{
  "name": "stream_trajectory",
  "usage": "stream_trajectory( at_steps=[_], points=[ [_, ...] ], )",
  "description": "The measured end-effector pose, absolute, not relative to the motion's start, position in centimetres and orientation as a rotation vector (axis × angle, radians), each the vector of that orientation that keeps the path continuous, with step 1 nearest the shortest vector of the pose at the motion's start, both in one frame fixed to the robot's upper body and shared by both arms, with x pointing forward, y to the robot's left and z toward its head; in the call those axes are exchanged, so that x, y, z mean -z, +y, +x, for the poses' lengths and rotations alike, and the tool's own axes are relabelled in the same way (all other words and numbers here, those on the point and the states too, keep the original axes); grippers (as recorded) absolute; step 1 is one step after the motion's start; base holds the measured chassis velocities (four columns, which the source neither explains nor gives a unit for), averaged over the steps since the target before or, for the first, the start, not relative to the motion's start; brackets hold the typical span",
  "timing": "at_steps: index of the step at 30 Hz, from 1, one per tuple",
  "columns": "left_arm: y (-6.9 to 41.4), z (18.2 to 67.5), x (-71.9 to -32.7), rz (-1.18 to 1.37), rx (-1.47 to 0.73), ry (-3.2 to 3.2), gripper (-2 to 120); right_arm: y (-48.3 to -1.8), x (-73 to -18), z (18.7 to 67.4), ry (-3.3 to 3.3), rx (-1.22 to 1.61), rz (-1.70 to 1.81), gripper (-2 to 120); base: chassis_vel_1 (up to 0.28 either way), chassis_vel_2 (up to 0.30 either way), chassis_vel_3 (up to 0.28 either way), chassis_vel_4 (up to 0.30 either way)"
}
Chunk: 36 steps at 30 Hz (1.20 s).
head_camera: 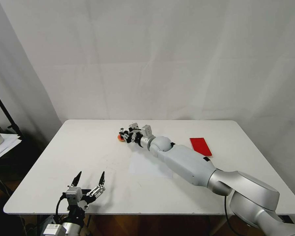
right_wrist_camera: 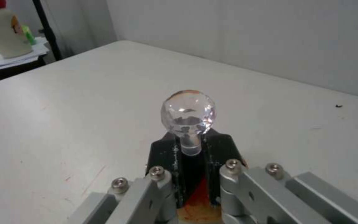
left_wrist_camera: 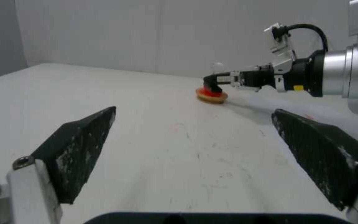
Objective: Pick up the stamp from the ink pad and place it onto another ink pad.
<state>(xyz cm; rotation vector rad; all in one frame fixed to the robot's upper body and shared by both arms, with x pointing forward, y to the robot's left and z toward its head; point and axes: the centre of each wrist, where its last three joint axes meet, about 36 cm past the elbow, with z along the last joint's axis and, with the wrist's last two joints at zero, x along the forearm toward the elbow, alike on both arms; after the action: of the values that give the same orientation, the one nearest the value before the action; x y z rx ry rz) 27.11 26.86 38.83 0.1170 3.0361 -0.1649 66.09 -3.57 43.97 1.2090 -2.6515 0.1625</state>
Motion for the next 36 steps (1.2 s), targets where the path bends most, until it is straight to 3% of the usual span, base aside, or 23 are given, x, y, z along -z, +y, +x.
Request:
stream_trajectory(
  at_steps=[6, 14, 17, 28, 32, 36],
  points=[
    [26.9, 27.1, -38.8, 0.117, 0.165, 3.036, 100, -3.4, -43.7, 66.0, -2.651, -0.169, 1.211, 11, 0.0, 0.0, 0.0, 0.0],
    [26.9, 27.1, -38.8, 0.117, 0.165, 3.036, 100, -3.4, -43.9, 66.0, -2.655, -0.165, 1.21, 39, 0.0, 0.0, 0.0, 0.0],
    [26.9, 27.1, -38.8, 0.117, 0.165, 3.036, 100, -3.4, -44.1, 66.0, -2.658, -0.166, 1.211, 55, 0.0, 0.0, 0.0, 0.0],
    [26.9, 27.1, -38.8, 0.117, 0.165, 3.036, 100, -4.6, -44.4, 65.1, -2.66, -0.186, 1.239, 90, 0.0, 0.0, 0.0, 0.0],
    [26.9, 27.1, -38.8, 0.117, 0.165, 3.036, 100, -7.7, -46.2, 62.0, -2.67, -0.296, 1.353, 104, 0.0, 0.0, 0.0, 0.0],
    [26.9, 27.1, -38.8, 0.117, 0.165, 3.035, 100, -11.8, -47.5, 59.0, -2.704, -0.358, 1.332, 111, 0.0, 0.0, 0.0, 0.0]
  ],
)
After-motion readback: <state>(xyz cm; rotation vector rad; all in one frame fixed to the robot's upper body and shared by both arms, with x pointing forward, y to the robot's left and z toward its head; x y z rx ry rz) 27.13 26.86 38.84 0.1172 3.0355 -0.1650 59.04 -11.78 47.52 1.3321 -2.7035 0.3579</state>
